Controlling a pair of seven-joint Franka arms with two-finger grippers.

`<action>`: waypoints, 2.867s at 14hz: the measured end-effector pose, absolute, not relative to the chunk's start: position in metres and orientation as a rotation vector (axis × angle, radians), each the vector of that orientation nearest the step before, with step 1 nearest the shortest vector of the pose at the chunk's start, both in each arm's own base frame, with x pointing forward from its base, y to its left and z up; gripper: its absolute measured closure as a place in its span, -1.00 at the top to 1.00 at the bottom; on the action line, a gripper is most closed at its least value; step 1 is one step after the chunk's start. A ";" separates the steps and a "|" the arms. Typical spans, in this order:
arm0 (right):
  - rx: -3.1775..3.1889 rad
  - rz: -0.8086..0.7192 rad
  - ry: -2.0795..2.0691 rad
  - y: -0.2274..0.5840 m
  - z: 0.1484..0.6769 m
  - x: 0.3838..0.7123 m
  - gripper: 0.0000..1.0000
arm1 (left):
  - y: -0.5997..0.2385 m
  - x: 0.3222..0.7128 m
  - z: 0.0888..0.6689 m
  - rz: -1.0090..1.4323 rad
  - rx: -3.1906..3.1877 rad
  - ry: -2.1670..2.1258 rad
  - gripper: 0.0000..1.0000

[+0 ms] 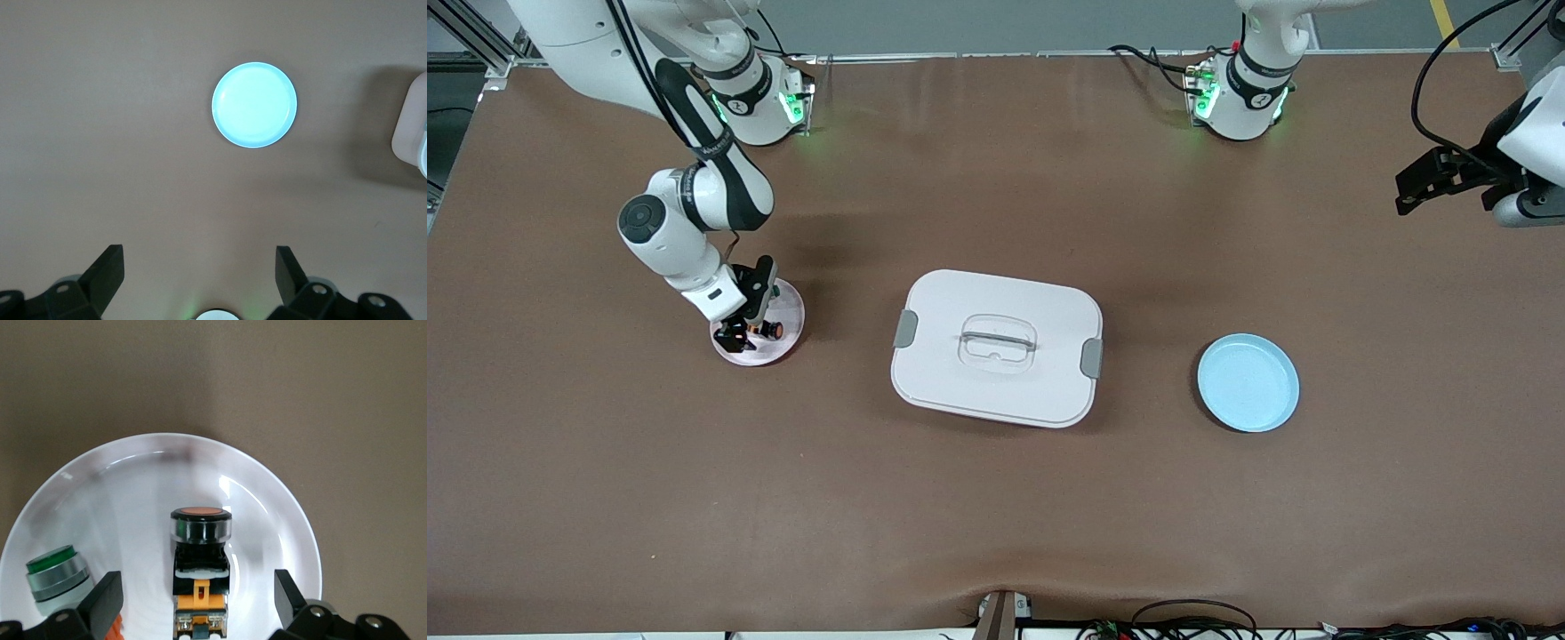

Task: Transfer orange switch to right arm and place

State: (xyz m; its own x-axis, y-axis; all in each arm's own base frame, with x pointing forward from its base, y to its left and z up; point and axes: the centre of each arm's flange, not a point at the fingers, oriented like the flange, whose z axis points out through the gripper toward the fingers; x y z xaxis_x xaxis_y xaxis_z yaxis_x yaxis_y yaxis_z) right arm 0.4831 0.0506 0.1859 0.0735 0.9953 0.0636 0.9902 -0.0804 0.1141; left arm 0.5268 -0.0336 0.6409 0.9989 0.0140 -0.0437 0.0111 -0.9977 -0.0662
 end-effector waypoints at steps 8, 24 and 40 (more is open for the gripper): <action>2.470 0.019 2.147 0.029 0.256 0.535 1.00 | -0.034 0.527 0.641 0.068 -3.075 -0.019 1.00; 3.189 -0.367 0.839 -0.034 0.496 0.600 1.00 | -0.039 0.530 0.631 0.072 -3.079 -0.001 1.00; 3.213 -0.199 -0.034 -0.007 0.633 0.577 1.00 | -0.042 0.538 0.622 0.067 -3.083 0.008 1.00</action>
